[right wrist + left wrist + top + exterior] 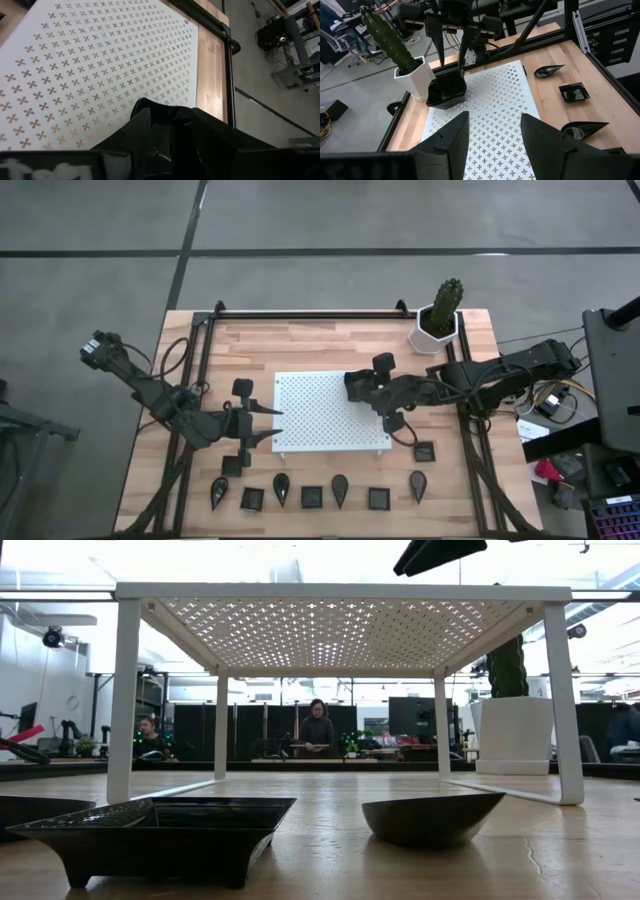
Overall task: Pick & Place Mini shaped plates
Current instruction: Put the square plate on the shelf
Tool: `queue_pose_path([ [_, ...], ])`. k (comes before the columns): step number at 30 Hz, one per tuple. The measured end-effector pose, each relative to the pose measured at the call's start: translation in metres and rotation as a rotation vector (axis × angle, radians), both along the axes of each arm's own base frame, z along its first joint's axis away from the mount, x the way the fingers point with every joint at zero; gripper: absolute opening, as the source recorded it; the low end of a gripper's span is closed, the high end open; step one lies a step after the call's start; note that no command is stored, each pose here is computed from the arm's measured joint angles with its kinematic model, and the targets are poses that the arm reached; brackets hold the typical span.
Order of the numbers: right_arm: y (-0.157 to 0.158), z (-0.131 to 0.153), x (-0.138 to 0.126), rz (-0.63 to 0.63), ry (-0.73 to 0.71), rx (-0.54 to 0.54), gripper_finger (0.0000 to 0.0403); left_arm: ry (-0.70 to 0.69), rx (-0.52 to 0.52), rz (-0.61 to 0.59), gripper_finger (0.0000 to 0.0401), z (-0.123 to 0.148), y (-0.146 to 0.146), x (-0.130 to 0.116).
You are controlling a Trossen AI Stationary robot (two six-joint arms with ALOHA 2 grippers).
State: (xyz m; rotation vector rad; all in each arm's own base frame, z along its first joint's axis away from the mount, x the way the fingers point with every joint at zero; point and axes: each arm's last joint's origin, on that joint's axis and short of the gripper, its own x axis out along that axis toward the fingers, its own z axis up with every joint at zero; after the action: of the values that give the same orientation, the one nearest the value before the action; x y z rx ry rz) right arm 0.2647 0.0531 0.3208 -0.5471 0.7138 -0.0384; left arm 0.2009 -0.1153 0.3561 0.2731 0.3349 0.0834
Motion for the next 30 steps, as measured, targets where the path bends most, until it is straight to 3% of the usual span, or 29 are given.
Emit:
queue_pose_path([
  [14, 0.0, 0.0, -0.001, -0.058, -0.013, 0.043, 0.0123, 0.005, -0.002, 0.001, 0.0177, -0.001, 0.0, 0.0],
  [19, 0.002, 0.0, -0.001, -0.077, -0.022, 0.076, 0.0093, 0.013, -0.03, 0.013, 0.0177, -0.003, 0.0, 0.0],
  [25, 0.014, 0.0, -0.007, -0.045, -0.014, 0.098, 0.0019, 0.054, -0.104, -0.028, 0.0177, -0.007, -0.004, -0.003],
  [30, 0.029, 0.004, -0.014, -0.01, -0.033, 0.134, 0.0009, 0.072, -0.177, -0.066, 0.0177, -0.008, -0.007, -0.003],
])
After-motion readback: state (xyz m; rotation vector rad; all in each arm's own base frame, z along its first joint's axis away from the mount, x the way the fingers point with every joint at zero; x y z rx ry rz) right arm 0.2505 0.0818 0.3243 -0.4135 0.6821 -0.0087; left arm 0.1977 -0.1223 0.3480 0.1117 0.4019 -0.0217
